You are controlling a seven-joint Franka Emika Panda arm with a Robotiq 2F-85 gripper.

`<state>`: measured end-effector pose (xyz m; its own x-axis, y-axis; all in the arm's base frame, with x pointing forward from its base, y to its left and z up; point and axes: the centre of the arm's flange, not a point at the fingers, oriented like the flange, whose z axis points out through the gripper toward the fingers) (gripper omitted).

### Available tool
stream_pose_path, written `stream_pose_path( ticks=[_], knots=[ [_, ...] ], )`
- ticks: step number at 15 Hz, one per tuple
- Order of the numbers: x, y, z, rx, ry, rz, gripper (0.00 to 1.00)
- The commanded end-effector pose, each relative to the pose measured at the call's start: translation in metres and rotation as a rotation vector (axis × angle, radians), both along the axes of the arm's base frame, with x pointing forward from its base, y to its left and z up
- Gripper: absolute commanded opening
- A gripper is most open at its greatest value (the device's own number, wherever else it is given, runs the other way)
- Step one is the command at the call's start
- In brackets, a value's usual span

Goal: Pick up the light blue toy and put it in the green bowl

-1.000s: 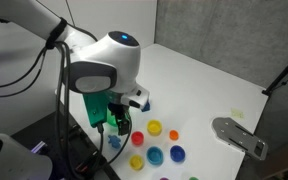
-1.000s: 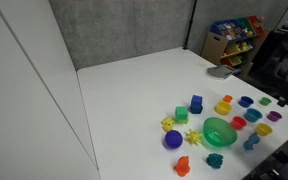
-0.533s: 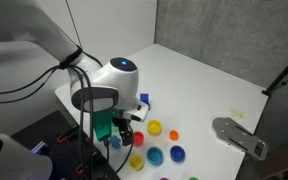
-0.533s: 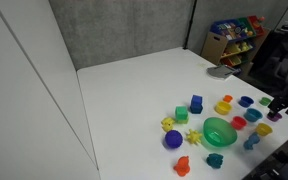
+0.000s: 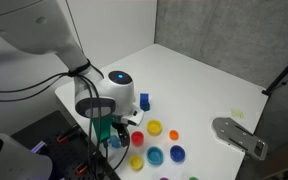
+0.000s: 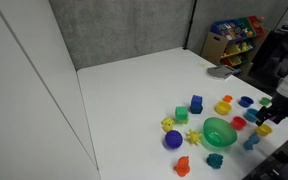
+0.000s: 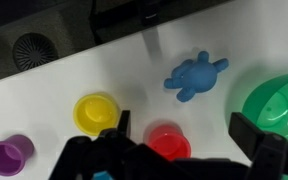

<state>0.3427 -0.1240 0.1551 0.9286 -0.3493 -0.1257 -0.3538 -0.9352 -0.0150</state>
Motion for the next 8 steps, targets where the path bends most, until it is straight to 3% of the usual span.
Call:
stream_pose_path(
  ticks=[1, 8],
  knots=[
    [0.000, 0.010, -0.022, 0.036, -0.016, -0.023, 1.00],
    [-0.010, 0.020, -0.046, 0.063, -0.017, -0.059, 1.00]
  ],
)
